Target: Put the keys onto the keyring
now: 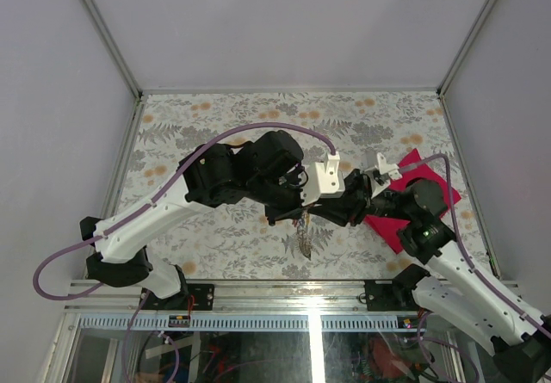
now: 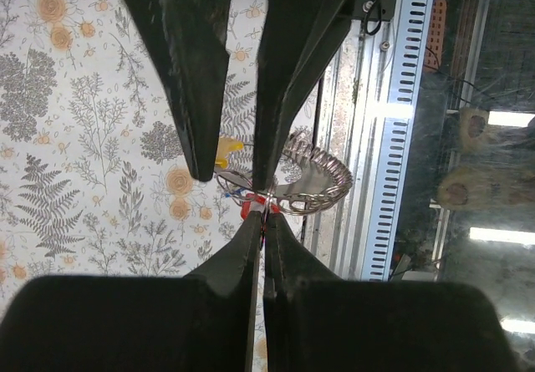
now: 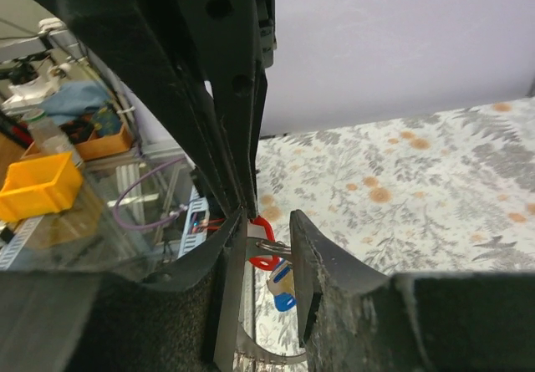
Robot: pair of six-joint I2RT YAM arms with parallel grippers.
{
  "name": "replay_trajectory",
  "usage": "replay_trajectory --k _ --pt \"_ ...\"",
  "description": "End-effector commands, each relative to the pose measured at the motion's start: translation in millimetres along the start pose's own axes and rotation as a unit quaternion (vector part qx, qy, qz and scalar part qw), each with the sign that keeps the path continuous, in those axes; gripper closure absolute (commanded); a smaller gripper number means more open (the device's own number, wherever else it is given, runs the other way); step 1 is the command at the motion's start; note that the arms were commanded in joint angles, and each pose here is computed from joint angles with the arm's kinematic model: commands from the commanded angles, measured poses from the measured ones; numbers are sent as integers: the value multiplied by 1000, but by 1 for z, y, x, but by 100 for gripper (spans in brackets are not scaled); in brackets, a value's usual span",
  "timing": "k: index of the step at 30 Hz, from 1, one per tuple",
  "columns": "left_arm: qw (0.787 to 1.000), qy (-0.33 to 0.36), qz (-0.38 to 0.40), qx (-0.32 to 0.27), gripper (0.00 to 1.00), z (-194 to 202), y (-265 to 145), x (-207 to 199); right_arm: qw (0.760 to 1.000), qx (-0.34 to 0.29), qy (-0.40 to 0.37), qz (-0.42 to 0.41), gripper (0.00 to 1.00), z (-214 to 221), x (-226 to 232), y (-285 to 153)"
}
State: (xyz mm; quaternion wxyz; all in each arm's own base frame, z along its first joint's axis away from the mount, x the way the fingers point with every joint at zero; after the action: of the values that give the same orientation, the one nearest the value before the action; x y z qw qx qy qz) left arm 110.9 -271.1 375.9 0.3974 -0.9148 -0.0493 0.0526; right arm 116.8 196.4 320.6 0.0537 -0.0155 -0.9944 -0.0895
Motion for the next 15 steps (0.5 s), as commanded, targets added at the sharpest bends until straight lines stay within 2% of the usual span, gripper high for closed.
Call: replay_trajectory --k 1,4,10,15 --pt "1000 12 -13 -16 100 -7 -6 1 995 -67 -64 38 66 -28 9 -8" --pt "1000 12 -14 -17 100 -7 -6 1 996 -67 -61 16 66 -32 15 -8" --pt "1000 13 -13 -18 100 -8 -5 1 999 -15 -18 -46 66 -19 13 1" --pt "1000 14 -10 -18 100 -9 -3 0 999 -8 -6 -44 66 -14 8 5"
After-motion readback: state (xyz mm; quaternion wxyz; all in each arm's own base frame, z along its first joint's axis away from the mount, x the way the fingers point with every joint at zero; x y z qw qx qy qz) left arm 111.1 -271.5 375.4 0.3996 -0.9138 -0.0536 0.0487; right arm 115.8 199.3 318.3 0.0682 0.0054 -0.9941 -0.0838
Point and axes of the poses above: each gripper's point midway between its finger pads, its own y axis out along the fingers, its own x axis along the line the jaws close on, z = x × y, the point moved 7 cm from there along -y, back along the fingers, and after that the axes turned 3 degrees about -y, right-handed, at the moved point
